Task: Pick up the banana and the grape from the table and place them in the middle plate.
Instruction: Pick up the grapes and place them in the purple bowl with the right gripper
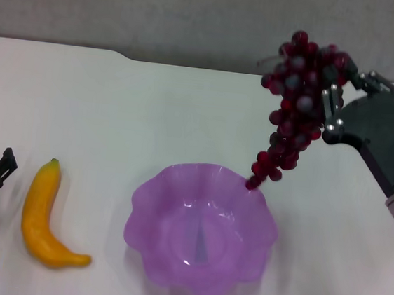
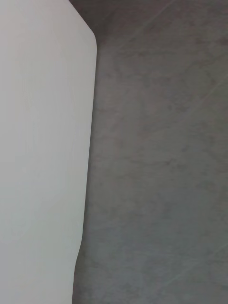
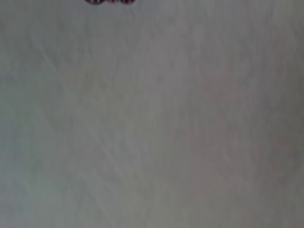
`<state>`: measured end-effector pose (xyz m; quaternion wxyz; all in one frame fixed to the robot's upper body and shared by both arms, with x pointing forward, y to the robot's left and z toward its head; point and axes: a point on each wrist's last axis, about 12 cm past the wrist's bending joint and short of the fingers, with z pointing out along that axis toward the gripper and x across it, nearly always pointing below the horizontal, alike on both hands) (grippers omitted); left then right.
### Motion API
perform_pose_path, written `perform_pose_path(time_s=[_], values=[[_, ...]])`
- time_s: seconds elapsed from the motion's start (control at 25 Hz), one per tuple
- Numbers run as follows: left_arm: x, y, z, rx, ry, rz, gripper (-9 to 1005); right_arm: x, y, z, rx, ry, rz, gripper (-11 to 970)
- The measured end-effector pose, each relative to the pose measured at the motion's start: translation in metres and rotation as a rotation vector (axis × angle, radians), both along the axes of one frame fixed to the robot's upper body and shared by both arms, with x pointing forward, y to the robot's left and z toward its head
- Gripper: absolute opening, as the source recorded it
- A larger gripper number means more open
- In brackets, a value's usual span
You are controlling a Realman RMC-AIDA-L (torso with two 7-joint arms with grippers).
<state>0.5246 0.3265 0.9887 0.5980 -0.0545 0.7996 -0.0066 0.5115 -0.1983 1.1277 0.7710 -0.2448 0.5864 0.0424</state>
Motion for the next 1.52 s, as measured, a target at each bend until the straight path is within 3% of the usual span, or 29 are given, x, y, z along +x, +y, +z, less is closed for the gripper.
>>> perform_pose_path(time_s=[0.32,0.72,1.12,1.32,1.52], values=[[0.003,-0.002,0.001,0.003,0.004,-0.01,890,-0.003,0.022,0.012,0.002,-0.029,0.075,206],[0.003,-0.003,0.001,-0.001,0.005,-0.01,891,-0.003,0.054,-0.016,-0.088,0.068,0.206,202],[0.002,-0.002,0.0,-0.006,0.007,-0.003,890,-0.006,0.045,-0.039,-0.071,0.173,0.189,200],[0.003,-0.002,0.0,-0.006,0.006,-0.002,890,0.008,0.036,-0.051,-0.021,0.323,0.149,199],[0.003,-0.002,0.001,-0.008,0.005,-0.002,890,0.02,0.039,-0.064,-0.061,0.43,0.148,200]])
